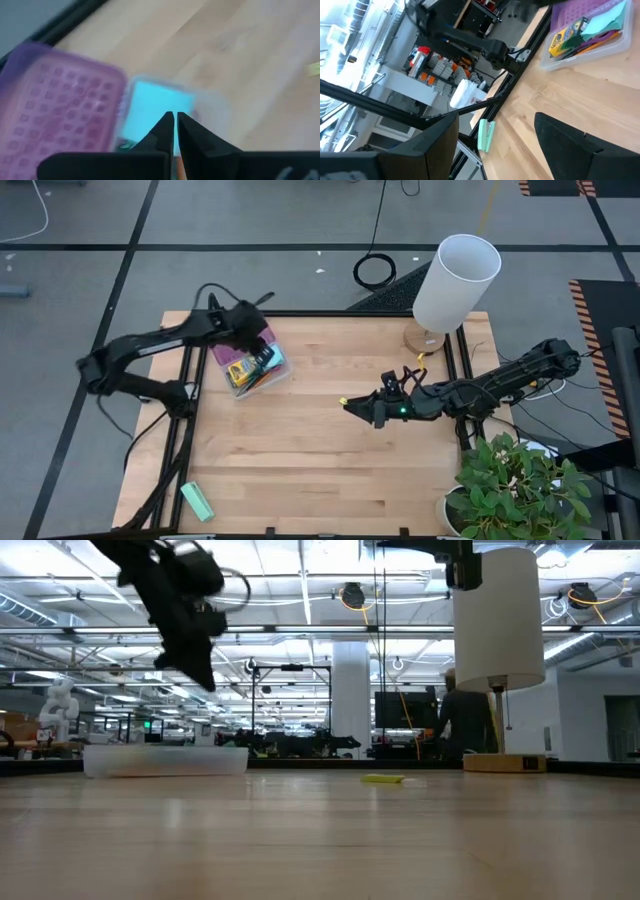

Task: Pack school essentials
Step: Put the green eraser into the supply box

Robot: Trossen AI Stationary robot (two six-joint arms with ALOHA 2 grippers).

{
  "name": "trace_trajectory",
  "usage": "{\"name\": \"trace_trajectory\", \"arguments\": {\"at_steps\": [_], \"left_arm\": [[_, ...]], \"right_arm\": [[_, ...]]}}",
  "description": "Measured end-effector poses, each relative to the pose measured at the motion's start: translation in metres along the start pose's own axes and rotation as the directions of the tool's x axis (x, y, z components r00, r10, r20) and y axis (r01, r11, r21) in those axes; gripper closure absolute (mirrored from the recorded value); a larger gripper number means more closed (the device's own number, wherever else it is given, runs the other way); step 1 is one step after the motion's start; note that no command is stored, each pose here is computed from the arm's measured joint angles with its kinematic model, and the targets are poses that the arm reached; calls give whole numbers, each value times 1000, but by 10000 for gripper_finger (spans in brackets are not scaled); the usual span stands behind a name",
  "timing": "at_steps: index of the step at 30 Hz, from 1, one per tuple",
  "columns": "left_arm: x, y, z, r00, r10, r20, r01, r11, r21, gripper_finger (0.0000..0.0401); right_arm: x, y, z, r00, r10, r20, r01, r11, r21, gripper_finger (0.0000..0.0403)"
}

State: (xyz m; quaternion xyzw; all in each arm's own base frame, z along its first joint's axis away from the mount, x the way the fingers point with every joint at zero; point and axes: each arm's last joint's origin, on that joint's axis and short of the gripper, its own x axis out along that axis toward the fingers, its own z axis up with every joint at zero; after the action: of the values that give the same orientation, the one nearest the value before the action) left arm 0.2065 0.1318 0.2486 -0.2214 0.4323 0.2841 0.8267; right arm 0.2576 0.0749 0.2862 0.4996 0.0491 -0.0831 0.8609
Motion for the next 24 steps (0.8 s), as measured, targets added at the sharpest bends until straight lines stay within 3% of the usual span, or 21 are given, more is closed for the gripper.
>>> {"name": "trace_trajectory", "arguments": {"at_steps": [6, 14, 18, 24], "left_arm": [[-50, -20, -10, 975, -166, 148, 167, 986, 5, 393], [-86, -65, -34, 915, -352, 198, 359, 933, -1, 384], [-95, -94, -53, 894, -415, 171, 425, 905, -26, 376], [-99, -136, -76, 875, -442, 196, 469, 875, -119, 375]], "right_arm": [[4, -7, 7, 999, -48, 19, 47, 999, 10, 148], [10, -38, 23, 969, -213, -122, 182, 957, -225, 148], [11, -49, 29, 947, -275, -169, 188, 895, -405, 148], [9, -72, 29, 919, -358, -163, 164, 725, -669, 148]]}}
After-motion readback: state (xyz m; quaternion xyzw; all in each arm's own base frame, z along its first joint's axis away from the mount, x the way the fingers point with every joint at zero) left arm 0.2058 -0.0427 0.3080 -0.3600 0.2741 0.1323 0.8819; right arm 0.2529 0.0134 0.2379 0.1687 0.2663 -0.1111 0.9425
